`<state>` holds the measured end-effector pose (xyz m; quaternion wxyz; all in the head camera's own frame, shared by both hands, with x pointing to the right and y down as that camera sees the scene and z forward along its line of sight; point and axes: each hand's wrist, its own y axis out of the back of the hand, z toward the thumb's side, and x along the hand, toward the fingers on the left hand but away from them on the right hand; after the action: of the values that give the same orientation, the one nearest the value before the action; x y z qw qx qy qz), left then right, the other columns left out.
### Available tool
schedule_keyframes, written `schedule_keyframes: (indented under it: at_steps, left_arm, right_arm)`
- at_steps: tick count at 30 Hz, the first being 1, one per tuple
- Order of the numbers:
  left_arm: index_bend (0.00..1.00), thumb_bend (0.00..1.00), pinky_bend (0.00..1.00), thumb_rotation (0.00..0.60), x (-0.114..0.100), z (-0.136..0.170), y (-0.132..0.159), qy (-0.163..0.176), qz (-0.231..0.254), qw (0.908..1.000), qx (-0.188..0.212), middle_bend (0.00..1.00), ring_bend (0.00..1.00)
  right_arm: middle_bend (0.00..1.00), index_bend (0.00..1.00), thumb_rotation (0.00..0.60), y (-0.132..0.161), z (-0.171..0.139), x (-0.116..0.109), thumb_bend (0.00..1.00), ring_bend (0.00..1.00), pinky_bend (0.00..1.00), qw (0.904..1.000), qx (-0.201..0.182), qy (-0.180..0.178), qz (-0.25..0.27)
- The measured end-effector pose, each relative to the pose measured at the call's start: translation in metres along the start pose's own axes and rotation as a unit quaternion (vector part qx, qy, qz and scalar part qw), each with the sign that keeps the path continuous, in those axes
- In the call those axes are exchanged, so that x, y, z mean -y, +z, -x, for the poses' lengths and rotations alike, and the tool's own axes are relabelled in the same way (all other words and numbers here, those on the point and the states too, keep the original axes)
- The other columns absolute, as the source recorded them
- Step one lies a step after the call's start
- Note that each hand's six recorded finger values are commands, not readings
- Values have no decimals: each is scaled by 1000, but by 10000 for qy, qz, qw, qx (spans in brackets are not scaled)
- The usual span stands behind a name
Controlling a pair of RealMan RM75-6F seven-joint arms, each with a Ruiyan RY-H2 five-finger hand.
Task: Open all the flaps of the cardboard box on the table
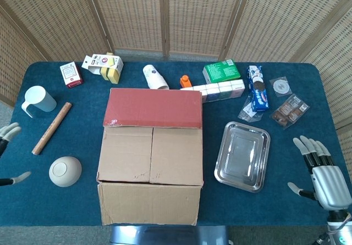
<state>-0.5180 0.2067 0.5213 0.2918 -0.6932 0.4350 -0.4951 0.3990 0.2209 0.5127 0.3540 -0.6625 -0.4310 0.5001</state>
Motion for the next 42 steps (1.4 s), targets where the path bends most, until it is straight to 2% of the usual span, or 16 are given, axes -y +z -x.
schedule_keyframes:
  at_steps: [4, 10, 19, 26, 35, 42]
  left_arm:
    - [0, 0, 66, 600, 16, 15, -18, 0, -111, 9993, -347, 0, 0]
    - [0, 0, 56, 600, 31, 20, -23, -30, -188, 9985, -510, 0, 0]
    - [0, 0, 55, 600, 36, 17, -27, 40, -338, 9983, -481, 0, 0]
    - [0, 0, 54, 600, 36, 22, -23, 101, -368, 9988, -294, 0, 0]
    - [0, 2, 55, 600, 36, 24, -21, 182, -382, 9989, -215, 0, 0]
    - [0, 2, 56, 600, 36, 25, -23, 221, -355, 9988, -255, 0, 0]
  right_arm:
    - [0, 0, 600, 17, 16, -5, 0, 0, 0, 9996, -222, -146, 76]
    - [0, 0, 600, 57, 51, -15, 0, 0, 0, 9959, -734, -423, 313]
    - [0, 0, 600, 115, 86, -1, 0, 0, 0, 9906, -1288, -291, 371]
    - [0, 0, 600, 160, 106, 22, 0, 0, 0, 9852, -1614, -117, 567]
    - [0, 0, 600, 204, 155, 47, 0, 0, 0, 9830, -1753, -41, 552]
    - [0, 0, 600, 216, 182, 56, 0, 0, 0, 9855, -1679, -192, 175]
